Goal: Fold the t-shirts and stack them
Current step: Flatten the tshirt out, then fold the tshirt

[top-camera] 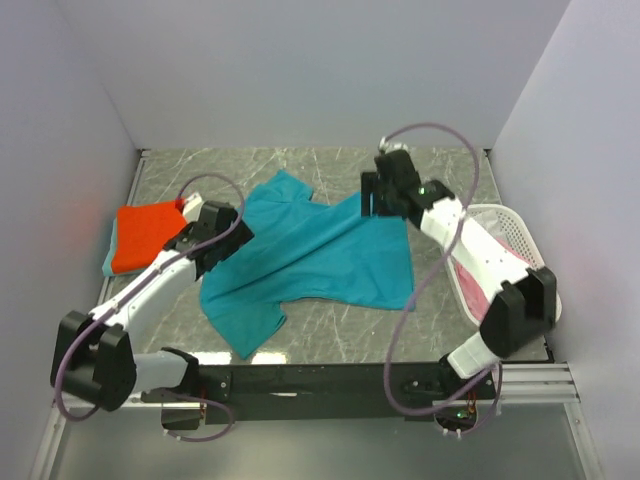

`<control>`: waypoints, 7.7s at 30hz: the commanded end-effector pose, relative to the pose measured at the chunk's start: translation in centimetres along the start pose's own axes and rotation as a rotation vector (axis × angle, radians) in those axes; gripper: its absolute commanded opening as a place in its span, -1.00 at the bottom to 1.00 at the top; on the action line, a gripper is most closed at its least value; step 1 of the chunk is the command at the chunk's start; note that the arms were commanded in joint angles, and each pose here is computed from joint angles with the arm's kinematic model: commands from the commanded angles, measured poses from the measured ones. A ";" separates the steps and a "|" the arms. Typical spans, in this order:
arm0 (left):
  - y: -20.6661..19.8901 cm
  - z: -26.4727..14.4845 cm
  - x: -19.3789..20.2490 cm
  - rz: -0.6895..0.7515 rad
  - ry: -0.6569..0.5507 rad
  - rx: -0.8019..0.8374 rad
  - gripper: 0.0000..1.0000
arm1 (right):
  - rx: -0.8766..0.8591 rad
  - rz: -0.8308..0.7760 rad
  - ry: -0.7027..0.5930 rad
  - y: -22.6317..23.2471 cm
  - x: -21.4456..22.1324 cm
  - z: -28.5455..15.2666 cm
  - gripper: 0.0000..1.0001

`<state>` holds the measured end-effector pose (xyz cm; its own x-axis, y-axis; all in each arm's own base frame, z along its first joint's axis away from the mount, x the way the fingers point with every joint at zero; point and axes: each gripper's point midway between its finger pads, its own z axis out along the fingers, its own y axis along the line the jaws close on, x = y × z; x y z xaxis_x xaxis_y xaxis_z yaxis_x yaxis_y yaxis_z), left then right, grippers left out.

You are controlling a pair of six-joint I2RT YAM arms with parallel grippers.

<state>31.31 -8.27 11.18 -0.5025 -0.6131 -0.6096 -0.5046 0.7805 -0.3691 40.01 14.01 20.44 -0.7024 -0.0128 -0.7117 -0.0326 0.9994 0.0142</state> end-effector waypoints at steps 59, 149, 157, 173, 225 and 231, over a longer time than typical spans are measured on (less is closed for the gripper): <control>-12.4 14.6 -6.1 0.211 0.083 -0.020 0.99 | -0.148 0.201 0.177 1.1 20.0 -5.5 0.88; -11.4 -1.9 -5.0 0.088 -0.031 0.114 0.99 | -0.144 0.209 -0.028 2.3 -0.1 -0.9 0.96; -1.4 -7.1 6.0 -0.022 0.111 0.064 0.99 | -0.142 0.341 -0.098 -0.6 6.9 -4.9 0.96; 7.4 -6.9 16.5 -0.092 0.300 -0.165 0.93 | -0.208 0.340 -0.067 0.0 9.6 -4.8 0.96; 7.9 -3.6 14.6 -0.060 0.182 -0.188 -0.99 | 0.146 0.451 0.192 -5.1 25.2 -1.8 0.89; 8.0 -4.2 13.9 -0.084 0.166 -0.167 -0.99 | 0.135 0.532 0.206 -6.6 25.2 -0.2 0.55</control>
<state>17.35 -11.44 2.26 -0.5672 -0.6924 -0.4461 -0.6519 0.7084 -0.2707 21.28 7.40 2.70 -0.7492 0.4670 -0.4697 0.4257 0.8828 0.1985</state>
